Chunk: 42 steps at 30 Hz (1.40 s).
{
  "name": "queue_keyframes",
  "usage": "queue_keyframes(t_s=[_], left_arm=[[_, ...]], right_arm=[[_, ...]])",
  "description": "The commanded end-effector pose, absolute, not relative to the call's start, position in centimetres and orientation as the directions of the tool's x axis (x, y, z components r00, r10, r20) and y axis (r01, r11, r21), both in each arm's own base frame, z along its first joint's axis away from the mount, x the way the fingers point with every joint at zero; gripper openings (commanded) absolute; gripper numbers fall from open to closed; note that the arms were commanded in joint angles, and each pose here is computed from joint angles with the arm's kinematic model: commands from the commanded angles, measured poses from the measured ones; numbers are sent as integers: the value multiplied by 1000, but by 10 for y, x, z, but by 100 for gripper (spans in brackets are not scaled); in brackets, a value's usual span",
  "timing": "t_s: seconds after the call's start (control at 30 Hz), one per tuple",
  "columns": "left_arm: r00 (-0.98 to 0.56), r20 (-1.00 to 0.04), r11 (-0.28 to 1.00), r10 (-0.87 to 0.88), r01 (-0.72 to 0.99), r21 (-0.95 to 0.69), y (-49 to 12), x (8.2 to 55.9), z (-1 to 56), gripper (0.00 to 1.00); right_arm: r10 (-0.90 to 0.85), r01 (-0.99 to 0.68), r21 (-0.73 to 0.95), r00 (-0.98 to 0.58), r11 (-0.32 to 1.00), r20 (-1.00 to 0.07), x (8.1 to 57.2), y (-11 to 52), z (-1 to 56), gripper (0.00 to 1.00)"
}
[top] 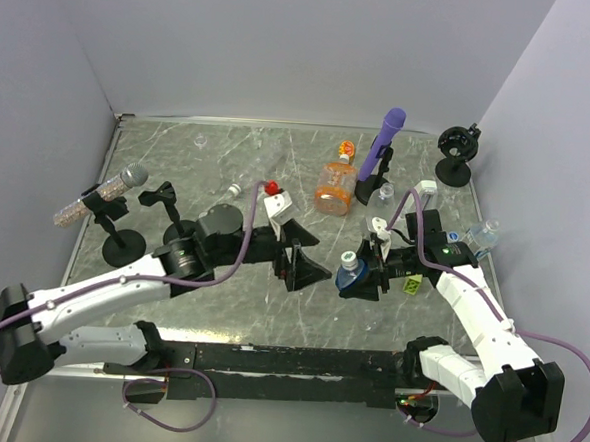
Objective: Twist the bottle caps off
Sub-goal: Unscrew the bottle cap from the plastic bottle.
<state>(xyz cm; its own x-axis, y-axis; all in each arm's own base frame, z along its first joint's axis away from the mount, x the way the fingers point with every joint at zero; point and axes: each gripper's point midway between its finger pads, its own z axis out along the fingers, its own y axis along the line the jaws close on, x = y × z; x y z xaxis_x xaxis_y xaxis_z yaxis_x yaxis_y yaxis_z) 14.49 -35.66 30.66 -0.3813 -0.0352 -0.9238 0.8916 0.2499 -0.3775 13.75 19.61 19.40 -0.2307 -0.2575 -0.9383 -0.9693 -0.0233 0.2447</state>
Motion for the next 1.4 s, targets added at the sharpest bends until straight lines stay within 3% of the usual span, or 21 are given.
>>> queue_keyframes(t_s=[0.0, 0.23, 0.43, 0.9, 1.13, 1.37], left_arm=[[-250, -966, 6, -59, 968, -251, -374, 133, 329, 97], [-271, -962, -92, -13, 959, -269, -399, 133, 318, 86], [-263, -964, -85, -39, 962, -259, -406, 140, 317, 83], [-278, -961, -57, 6, 959, -278, -421, 153, 305, 61], [-298, -955, -53, 1, 953, -297, -423, 155, 307, 38], [-410, -911, -34, -43, 912, -409, -420, 154, 312, 2]], right_arm=[[-217, -984, 165, -146, -69, -965, 140, 201, 211, 13], [-216, -983, 170, -151, -72, -965, 140, 201, 211, 13], [-215, -983, 167, -148, -70, -965, 140, 201, 211, 13], [-215, -983, 170, -151, -73, -965, 140, 201, 212, 13], [-216, -982, 173, -154, -72, -964, 140, 201, 211, 13], [-218, -982, 172, -154, -71, -964, 140, 201, 211, 13]])
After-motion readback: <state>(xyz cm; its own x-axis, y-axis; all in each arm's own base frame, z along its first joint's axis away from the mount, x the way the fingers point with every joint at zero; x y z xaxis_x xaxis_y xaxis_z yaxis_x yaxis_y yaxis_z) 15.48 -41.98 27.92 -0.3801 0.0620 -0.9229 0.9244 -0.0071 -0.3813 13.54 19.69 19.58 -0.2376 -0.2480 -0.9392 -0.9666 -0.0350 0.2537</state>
